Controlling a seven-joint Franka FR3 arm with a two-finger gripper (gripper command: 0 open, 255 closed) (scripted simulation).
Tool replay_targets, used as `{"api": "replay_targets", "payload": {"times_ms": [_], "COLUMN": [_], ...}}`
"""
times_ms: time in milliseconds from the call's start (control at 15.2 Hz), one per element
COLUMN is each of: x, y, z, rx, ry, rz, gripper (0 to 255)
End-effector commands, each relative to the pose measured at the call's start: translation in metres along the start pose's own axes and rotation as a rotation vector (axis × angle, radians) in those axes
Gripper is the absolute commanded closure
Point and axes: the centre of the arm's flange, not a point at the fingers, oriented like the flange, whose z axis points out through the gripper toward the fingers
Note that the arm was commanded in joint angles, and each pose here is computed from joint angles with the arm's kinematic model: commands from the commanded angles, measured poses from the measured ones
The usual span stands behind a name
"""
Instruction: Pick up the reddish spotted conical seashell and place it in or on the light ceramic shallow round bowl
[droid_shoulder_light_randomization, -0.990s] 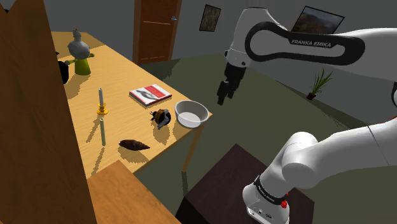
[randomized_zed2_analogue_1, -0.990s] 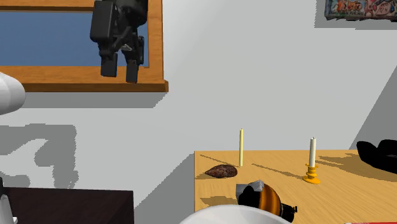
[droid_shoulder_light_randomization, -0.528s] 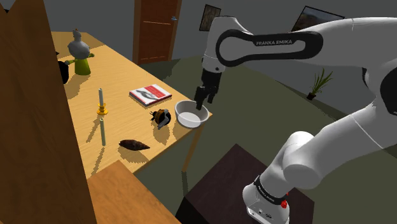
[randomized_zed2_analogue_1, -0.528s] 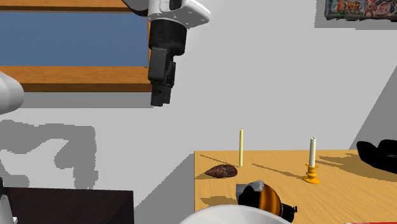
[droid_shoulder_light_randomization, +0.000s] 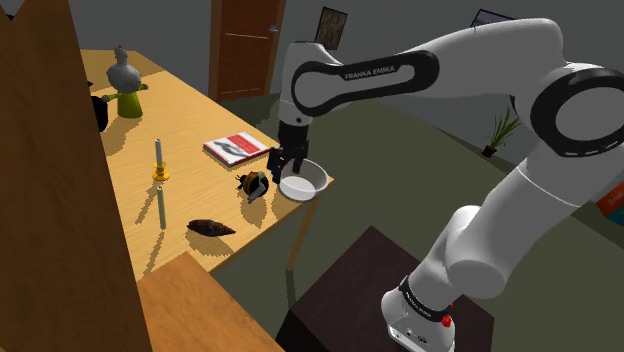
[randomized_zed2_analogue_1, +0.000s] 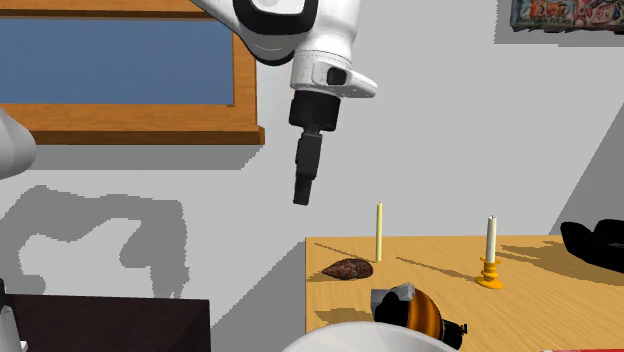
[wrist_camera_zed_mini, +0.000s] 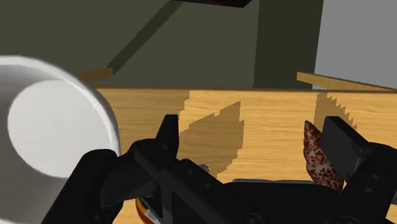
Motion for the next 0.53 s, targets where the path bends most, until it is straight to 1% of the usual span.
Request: {"api": "replay_targets", "payload": {"times_ms": [0,462], "x": [0.021,0.089], "y": [-0.013,-0.060], "z": [0.012,0.055], "rx": [0.011,0.048], "ry": [-0.010,-0.047], "rz": [-0.007,-0.031], "gripper": [0,0]}}
